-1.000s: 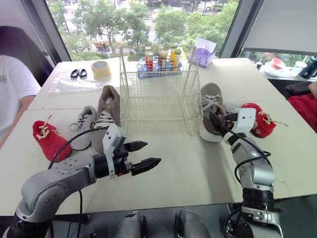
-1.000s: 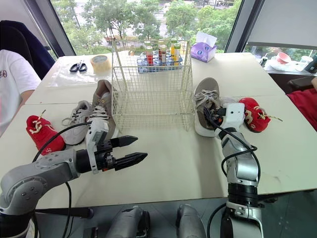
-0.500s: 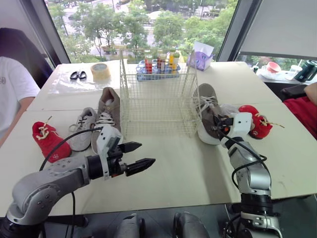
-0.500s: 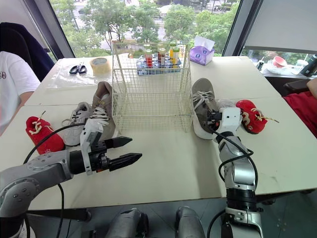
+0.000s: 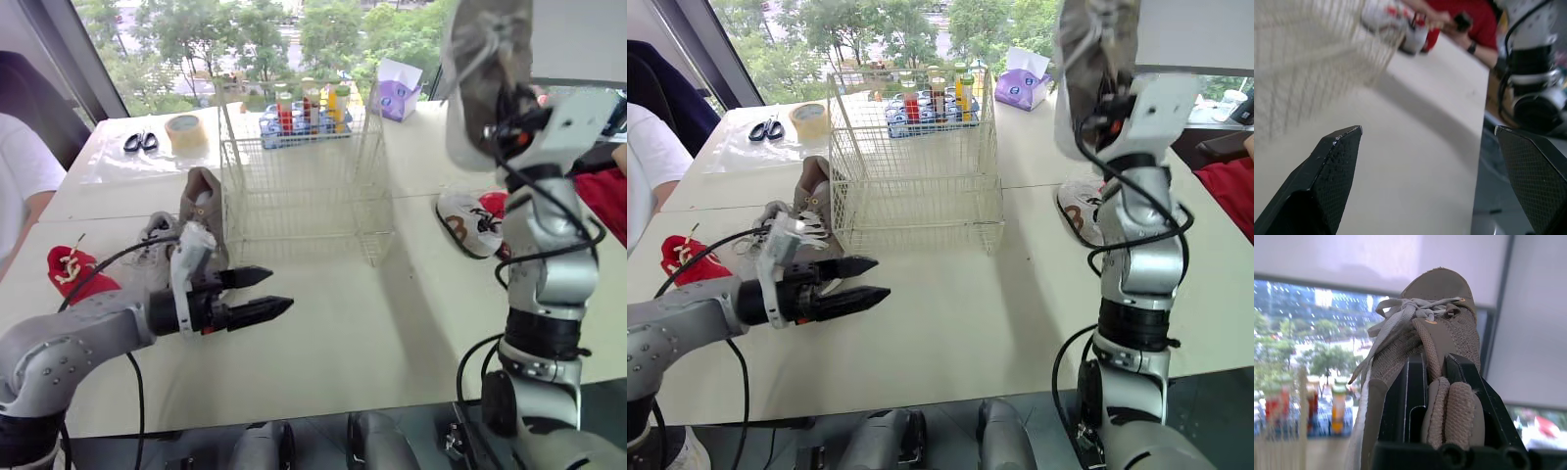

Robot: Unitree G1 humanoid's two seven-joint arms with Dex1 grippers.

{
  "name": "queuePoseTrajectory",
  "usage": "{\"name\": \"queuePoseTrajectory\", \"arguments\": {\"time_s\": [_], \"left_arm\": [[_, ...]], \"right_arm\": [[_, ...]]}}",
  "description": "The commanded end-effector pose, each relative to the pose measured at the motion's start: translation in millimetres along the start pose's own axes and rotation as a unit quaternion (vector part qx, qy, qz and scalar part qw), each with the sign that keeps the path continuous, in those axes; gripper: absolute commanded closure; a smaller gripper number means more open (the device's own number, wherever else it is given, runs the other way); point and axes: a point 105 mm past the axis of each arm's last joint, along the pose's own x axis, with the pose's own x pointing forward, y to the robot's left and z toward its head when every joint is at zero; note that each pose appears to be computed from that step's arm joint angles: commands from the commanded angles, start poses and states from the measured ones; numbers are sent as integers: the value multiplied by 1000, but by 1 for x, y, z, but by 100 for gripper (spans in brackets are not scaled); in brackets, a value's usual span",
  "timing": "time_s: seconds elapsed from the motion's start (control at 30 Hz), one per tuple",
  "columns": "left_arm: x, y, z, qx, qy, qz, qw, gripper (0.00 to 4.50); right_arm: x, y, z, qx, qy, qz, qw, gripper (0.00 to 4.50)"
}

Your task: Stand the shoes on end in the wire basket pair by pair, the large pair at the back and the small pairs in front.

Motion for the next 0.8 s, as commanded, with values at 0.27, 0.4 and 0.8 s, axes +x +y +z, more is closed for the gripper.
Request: {"name": "queuePoseTrajectory", "arguments": {"time_s": [0.27, 0.4, 0.8], "left_arm": [[-64, 23, 173, 63, -240, 57, 967, 0], [-76, 35, 197, 87, -226, 61, 968, 0], [-43, 48, 214, 67, -199, -25, 977, 0]], "right_arm": [[19, 26, 146, -119, -182, 302, 928, 432], [11, 48, 152, -158, -189, 407, 880, 432], [-17, 93, 129, -157, -192, 513, 822, 432]]}}
